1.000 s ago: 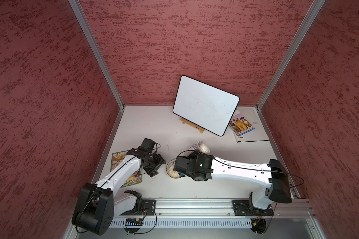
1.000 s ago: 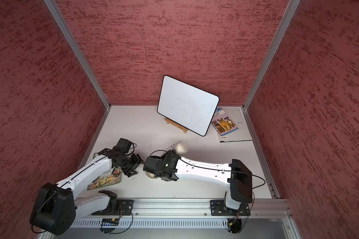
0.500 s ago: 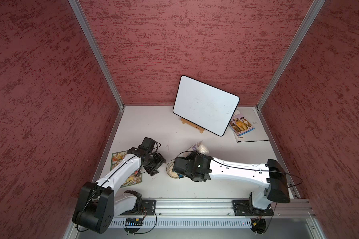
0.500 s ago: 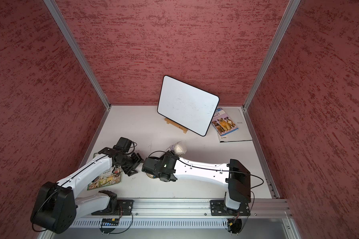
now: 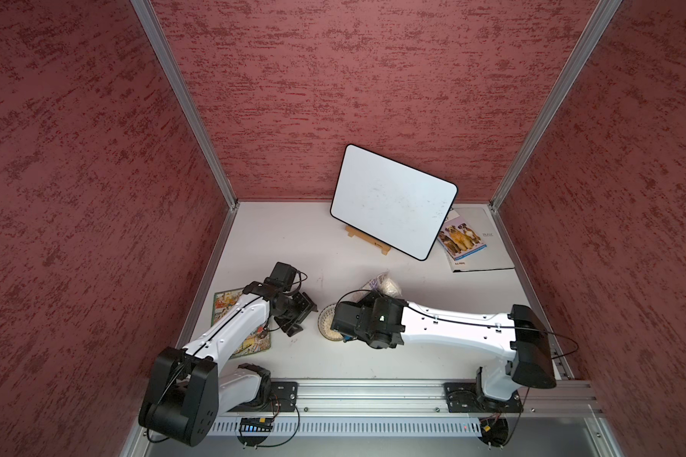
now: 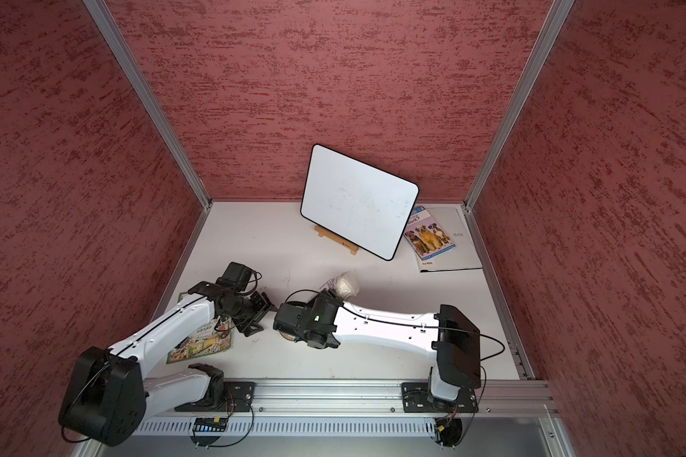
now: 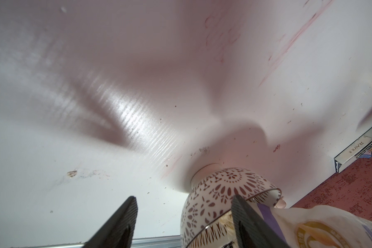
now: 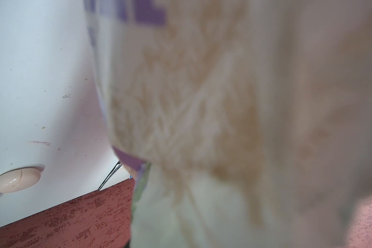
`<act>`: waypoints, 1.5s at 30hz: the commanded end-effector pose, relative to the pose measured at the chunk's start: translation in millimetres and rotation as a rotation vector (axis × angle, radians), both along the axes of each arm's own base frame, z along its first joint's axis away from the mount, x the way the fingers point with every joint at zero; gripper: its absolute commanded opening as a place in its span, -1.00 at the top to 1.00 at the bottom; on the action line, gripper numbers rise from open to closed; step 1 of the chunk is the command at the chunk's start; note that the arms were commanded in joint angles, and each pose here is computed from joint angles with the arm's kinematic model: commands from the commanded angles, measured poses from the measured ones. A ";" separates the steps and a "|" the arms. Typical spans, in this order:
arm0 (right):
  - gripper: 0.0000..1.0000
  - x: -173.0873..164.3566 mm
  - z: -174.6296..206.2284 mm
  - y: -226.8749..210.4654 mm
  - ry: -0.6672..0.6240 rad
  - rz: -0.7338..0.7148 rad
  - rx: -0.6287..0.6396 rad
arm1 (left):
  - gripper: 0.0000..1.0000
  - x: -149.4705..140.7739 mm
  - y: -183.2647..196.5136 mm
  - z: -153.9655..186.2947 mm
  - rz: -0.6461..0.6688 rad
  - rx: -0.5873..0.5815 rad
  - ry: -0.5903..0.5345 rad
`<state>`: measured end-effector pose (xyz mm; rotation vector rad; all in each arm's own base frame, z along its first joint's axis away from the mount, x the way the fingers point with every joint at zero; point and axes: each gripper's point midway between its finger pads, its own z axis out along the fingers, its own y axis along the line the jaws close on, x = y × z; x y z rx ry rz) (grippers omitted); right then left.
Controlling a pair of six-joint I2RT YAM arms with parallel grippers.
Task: Pour the oats into the breakfast bowl
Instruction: Pour the oats into the bowl.
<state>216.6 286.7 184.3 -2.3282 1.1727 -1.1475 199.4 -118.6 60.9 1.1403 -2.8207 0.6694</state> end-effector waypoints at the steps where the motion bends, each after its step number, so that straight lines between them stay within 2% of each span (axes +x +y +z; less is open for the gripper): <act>1: 1.00 8.1 36.3 -9.0 -0.128 -0.024 0.042 | -0.45 4.9 -1.2 4.4 -0.009 0.003 -0.028; 5: 1.00 12.1 52.1 -0.3 -0.153 -0.047 0.102 | -0.44 4.3 -1.0 4.6 -0.013 0.006 -0.021; 9: 1.00 12.2 44.0 -1.2 -0.145 -0.027 0.059 | -0.45 5.2 -1.3 4.8 -0.013 0.004 -0.029; 12: 1.00 13.0 54.9 7.3 -0.147 -0.024 0.116 | -0.45 4.2 -0.8 5.0 -0.013 0.007 -0.024; 16: 1.00 11.8 40.8 4.7 -0.128 -0.016 0.058 | -0.45 3.9 -1.3 4.2 -0.010 0.002 -0.028; 19: 1.00 12.6 51.8 7.5 -0.141 -0.032 0.116 | -0.45 2.7 -0.1 4.5 -0.010 0.008 -0.023; 23: 1.00 9.2 36.9 -3.2 -0.119 -0.035 0.039 | -0.45 3.8 -1.1 3.8 -0.008 0.001 -0.029; 27: 1.00 11.3 57.0 7.3 -0.141 -0.041 0.148 | -0.45 4.5 -0.8 4.5 -0.010 0.006 -0.024; 31: 1.00 10.6 39.3 4.4 -0.122 -0.034 0.057 | -0.45 5.6 -1.2 4.0 -0.009 0.003 -0.025; 34: 1.00 11.5 56.5 13.5 -0.128 -0.031 0.146 | -0.45 4.7 -1.7 4.4 -0.016 0.006 -0.021; 35: 1.00 10.3 54.7 14.0 -0.116 -0.027 0.140 | -0.44 5.1 -0.8 4.3 -0.012 0.007 -0.022; 37: 1.00 6.3 33.7 7.1 -0.079 -0.009 0.046 | -0.45 6.1 -1.7 3.8 -0.012 0.003 -0.026; 42: 1.00 9.7 46.4 18.6 -0.104 -0.005 0.123 | -0.44 6.9 -2.0 4.4 -0.019 0.008 -0.018; 45: 1.00 8.0 27.0 18.6 -0.073 -0.003 0.071 | -0.44 8.9 -2.6 4.2 -0.015 0.004 -0.025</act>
